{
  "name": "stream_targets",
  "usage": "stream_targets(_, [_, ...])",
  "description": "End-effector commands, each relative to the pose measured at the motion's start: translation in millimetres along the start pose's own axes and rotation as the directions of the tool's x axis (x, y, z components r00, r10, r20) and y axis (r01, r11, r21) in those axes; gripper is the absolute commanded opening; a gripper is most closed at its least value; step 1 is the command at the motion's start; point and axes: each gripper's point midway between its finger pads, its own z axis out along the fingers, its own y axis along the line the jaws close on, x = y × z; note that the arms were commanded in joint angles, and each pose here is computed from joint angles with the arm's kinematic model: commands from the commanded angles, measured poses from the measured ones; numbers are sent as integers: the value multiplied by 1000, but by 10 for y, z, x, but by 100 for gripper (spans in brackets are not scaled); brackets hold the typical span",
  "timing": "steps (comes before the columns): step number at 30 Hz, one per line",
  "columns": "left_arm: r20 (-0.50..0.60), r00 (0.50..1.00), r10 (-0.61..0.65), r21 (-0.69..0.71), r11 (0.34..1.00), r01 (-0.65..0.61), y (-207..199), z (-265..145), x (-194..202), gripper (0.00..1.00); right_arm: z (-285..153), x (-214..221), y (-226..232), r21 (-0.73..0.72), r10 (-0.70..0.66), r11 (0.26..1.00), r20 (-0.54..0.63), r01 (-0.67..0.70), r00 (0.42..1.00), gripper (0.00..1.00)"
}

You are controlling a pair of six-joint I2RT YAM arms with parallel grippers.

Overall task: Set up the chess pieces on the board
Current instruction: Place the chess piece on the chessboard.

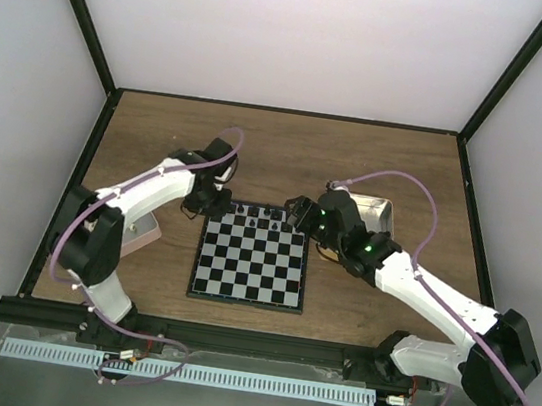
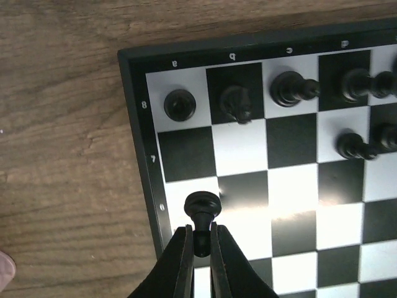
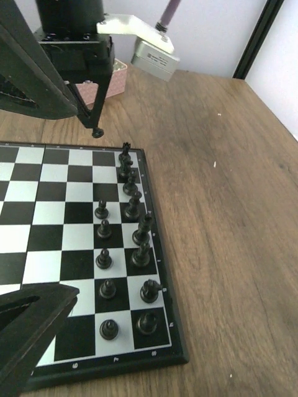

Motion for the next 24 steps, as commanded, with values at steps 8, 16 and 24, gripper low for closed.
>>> stream_targets(8, [-125,985,118,-89,988,-129,101,285,-21,7,-76,-70,-199,67,-18,998,56,14,998,75])
stream_targets(16, [-154,979,134,-92,985,-149,90,428,-62,10,-73,-49,-200,62,-20,998,48,17,999,74])
stream_targets(24, [-133,984,122,-104,985,-137,101,403,-134,24,-54,-3,-195,51,-7,999,29,5,1000,74])
